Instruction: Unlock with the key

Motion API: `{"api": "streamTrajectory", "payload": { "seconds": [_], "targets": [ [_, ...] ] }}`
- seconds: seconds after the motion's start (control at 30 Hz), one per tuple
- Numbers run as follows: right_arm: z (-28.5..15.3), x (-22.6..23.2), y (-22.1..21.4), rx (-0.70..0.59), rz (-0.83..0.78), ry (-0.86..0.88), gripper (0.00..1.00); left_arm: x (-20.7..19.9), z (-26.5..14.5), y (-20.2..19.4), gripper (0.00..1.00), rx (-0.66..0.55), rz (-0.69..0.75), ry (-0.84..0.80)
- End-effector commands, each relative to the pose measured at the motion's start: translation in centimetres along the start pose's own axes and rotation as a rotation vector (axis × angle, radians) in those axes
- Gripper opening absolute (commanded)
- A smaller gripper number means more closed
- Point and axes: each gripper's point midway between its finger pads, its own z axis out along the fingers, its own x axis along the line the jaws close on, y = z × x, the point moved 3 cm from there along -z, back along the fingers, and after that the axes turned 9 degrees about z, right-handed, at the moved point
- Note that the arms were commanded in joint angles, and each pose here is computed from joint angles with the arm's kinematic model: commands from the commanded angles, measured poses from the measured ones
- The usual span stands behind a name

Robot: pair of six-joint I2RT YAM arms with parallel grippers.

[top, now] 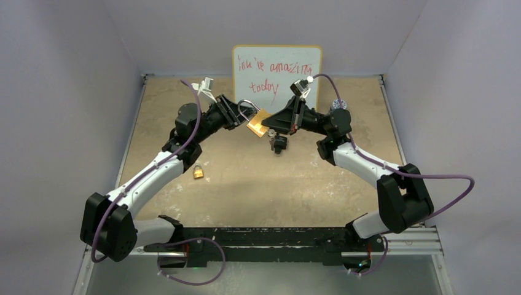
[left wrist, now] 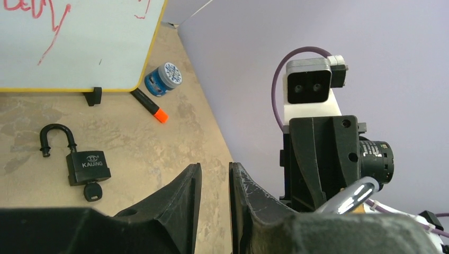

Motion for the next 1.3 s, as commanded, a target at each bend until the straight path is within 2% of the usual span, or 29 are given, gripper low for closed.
{"api": "streamTrajectory", "payload": {
  "seconds": [0.0,0.3,0.53,0.7,0.83,0.93,1.1,1.27],
  "targets": [
    [0.3,2.6,-0.4,0.017,-0.098,0.057,0.00,-0.7,0.3,1.9,0.27,-0.043,0.006,0.039],
    [1.5,-1.1,-1.3,0.069,-0.157,-0.133,0.00,-0.3,0.8,2.3,0.26,-0.035,-0.036,0.089],
    [2.2,-1.2,-2.5,0.136,-0.161,-0.116,0.00,1.1,1.7,2.0,0.26,-0.018,-0.060,0.152],
    [2.2,-1.8,-2.7,0.146,-0.128,-0.108,0.00,1.2,2.5,2.0,0.26,-0.005,-0.061,0.140],
    [1.8,-2.9,-2.7,0.123,-0.100,-0.164,0.00,4.3,1.4,0.6,0.26,0.015,-0.053,0.298],
    [1.0,-4.3,-2.0,0.060,-0.090,-0.228,0.00,7.9,-0.6,-1.7,0.28,0.053,-0.048,0.470],
    [-1.4,-7.7,-0.4,-0.070,-0.028,-0.359,0.00,13.0,-5.4,-6.1,0.48,0.158,-0.055,0.747],
    [-5.7,-11.6,1.5,-0.219,0.053,-0.514,0.00,14.8,-9.7,-7.9,0.57,0.203,-0.034,0.913]
  ]
}}
